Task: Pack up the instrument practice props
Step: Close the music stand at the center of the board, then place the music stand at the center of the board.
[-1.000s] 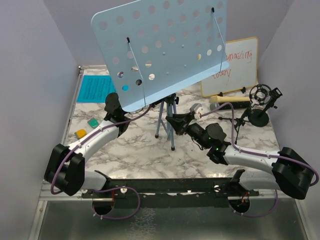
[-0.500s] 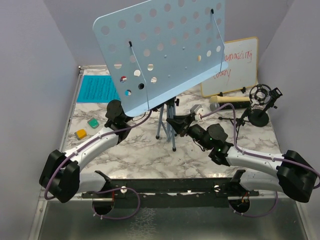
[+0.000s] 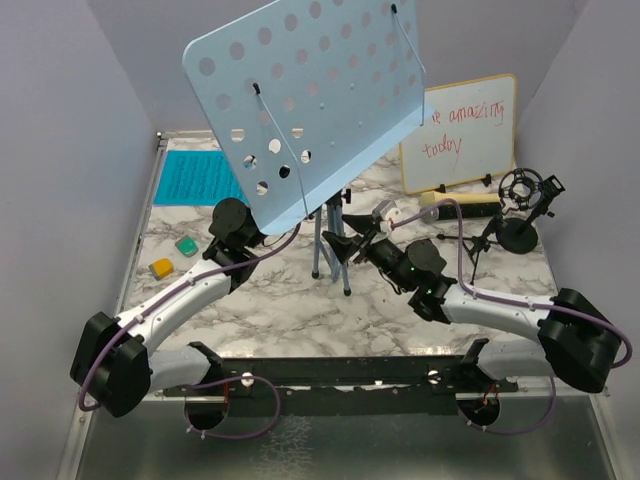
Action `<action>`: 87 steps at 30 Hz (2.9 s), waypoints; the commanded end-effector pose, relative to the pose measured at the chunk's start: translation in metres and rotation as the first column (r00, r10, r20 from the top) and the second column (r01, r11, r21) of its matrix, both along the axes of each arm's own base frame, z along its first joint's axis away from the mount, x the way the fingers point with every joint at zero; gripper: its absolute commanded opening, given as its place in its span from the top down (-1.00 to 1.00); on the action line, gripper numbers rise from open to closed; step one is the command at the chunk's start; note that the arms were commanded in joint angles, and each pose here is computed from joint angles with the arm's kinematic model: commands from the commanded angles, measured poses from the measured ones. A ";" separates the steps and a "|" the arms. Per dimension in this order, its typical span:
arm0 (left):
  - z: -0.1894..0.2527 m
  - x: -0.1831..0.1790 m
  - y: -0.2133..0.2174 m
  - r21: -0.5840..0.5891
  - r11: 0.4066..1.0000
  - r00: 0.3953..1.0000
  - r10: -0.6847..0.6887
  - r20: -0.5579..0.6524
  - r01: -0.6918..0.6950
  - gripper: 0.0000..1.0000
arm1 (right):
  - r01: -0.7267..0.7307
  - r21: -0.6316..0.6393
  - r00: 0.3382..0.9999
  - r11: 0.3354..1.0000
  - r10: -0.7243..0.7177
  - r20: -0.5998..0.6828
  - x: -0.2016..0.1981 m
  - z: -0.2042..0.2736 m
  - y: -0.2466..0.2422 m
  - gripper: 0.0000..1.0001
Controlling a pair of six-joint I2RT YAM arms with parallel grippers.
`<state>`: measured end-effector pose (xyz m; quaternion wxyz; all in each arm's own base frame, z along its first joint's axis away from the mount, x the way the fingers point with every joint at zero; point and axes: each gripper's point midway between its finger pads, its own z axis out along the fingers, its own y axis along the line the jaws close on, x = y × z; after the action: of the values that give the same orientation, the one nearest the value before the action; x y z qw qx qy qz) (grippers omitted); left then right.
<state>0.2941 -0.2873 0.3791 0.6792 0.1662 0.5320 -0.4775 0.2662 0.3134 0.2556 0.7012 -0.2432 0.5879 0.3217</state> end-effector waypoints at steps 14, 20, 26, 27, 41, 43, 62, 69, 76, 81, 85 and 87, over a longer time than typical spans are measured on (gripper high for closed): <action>-0.036 0.017 0.011 0.126 0.987 0.983 0.119 -0.141 -0.101 1.00 | 0.125 0.040 0.992 0.991 -0.126 0.025 0.051 0.001 0.038 -0.43; -0.035 0.015 0.010 0.121 0.988 0.983 0.109 -0.145 -0.091 1.00 | 0.254 0.024 0.966 0.967 -0.255 0.032 0.072 -0.013 0.037 -0.42; -0.039 0.016 0.009 0.126 0.988 0.982 0.105 -0.155 -0.085 1.00 | 0.194 0.001 0.981 0.981 -0.194 0.018 0.072 -0.019 0.055 -0.33; -0.039 0.016 0.008 0.125 0.989 0.982 0.103 -0.157 -0.084 1.00 | 0.194 -0.006 0.981 0.981 -0.193 0.014 0.073 -0.021 0.057 -0.32; -0.006 -0.011 -0.001 0.006 0.999 0.977 -0.049 -0.206 0.051 1.00 | -0.089 -0.052 0.995 0.995 0.086 -0.045 0.014 -0.011 0.062 0.13; -0.010 -0.012 0.001 -0.008 0.999 0.971 -0.046 -0.233 0.046 1.00 | -0.112 -0.052 0.992 0.992 0.108 -0.068 0.007 -0.013 0.060 0.18; -0.011 -0.015 0.020 -0.113 0.993 0.931 -0.002 -0.364 -0.042 1.00 | -0.341 -0.014 0.925 0.940 0.333 -0.184 -0.060 -0.009 0.067 0.42; -0.064 -0.001 0.022 -0.055 0.992 0.882 0.073 -0.466 -0.111 1.00 | -0.358 -0.004 0.905 0.934 0.346 -0.247 -0.067 -0.030 0.069 0.65; -0.110 0.006 0.019 0.020 0.992 0.850 0.117 -0.514 -0.124 1.00 | -0.262 -0.012 0.910 0.965 0.243 -0.335 -0.055 -0.071 0.059 0.91; -0.129 0.009 0.005 0.039 0.996 0.850 0.086 -0.520 -0.077 1.00 | -0.130 -0.062 0.922 0.990 0.097 -0.376 -0.040 -0.100 0.041 0.99; -0.142 0.009 -0.008 0.021 0.999 0.849 0.046 -0.526 -0.041 1.00 | -0.055 -0.125 0.927 0.991 0.004 -0.375 -0.031 -0.116 0.027 0.99; -0.149 0.011 -0.012 0.019 0.999 0.846 0.041 -0.532 -0.036 1.00 | -0.028 -0.161 0.929 0.986 -0.034 -0.369 -0.028 -0.122 0.021 0.99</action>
<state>0.3313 -0.2566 0.1910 0.5018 -0.0799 0.7635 -0.3986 0.2249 0.3453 0.1317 0.5167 -0.2350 0.7409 0.3591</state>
